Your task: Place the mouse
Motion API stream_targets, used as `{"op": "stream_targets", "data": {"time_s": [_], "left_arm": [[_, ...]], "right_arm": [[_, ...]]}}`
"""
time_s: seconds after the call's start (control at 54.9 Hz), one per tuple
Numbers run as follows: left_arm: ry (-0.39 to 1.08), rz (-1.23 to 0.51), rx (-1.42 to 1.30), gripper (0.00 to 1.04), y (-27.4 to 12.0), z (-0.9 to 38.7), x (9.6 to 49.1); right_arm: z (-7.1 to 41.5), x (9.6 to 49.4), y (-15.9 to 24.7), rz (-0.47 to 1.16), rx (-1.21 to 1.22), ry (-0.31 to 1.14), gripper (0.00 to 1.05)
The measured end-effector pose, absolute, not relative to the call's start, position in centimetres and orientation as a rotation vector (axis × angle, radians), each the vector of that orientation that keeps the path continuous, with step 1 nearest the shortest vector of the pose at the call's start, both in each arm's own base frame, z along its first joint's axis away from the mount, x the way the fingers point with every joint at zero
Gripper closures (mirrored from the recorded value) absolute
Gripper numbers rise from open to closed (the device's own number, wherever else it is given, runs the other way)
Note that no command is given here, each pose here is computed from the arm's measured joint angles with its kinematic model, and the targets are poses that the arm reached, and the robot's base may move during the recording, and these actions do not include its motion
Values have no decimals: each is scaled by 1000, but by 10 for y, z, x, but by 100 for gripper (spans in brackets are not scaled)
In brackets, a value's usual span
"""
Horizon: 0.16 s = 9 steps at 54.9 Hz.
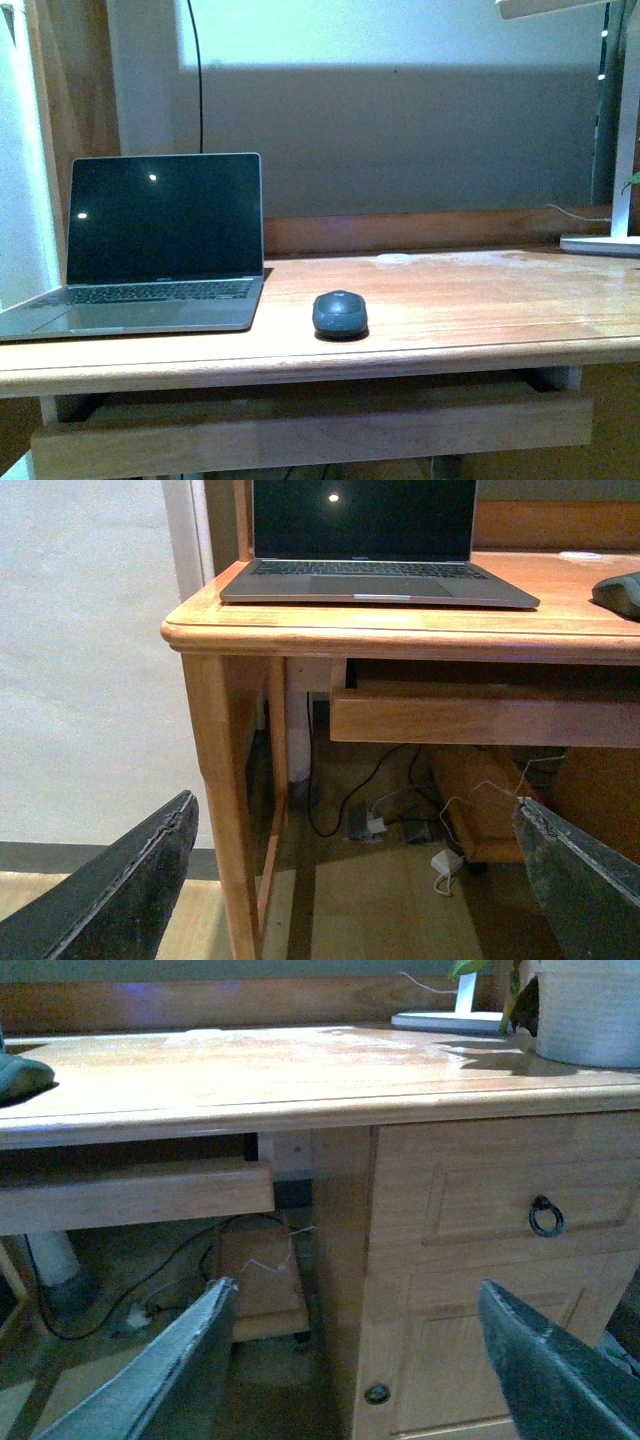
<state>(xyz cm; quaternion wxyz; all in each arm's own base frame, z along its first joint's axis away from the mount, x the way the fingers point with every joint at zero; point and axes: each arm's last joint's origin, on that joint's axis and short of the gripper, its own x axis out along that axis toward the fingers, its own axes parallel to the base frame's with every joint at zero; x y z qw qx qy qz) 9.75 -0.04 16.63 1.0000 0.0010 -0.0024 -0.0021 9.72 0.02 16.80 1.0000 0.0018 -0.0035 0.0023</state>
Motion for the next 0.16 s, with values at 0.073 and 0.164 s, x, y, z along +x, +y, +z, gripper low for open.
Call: {"op": "stream_targets", "data": {"time_s": [0.073,0.164], "left_arm": [[-5,-4,2,8,0,166,97],[-5,-4,2,8,0,166,97]], "right_arm": [[168,97,0,5,4,-7,11],[168,97,0,5,4,-7,7]]}}
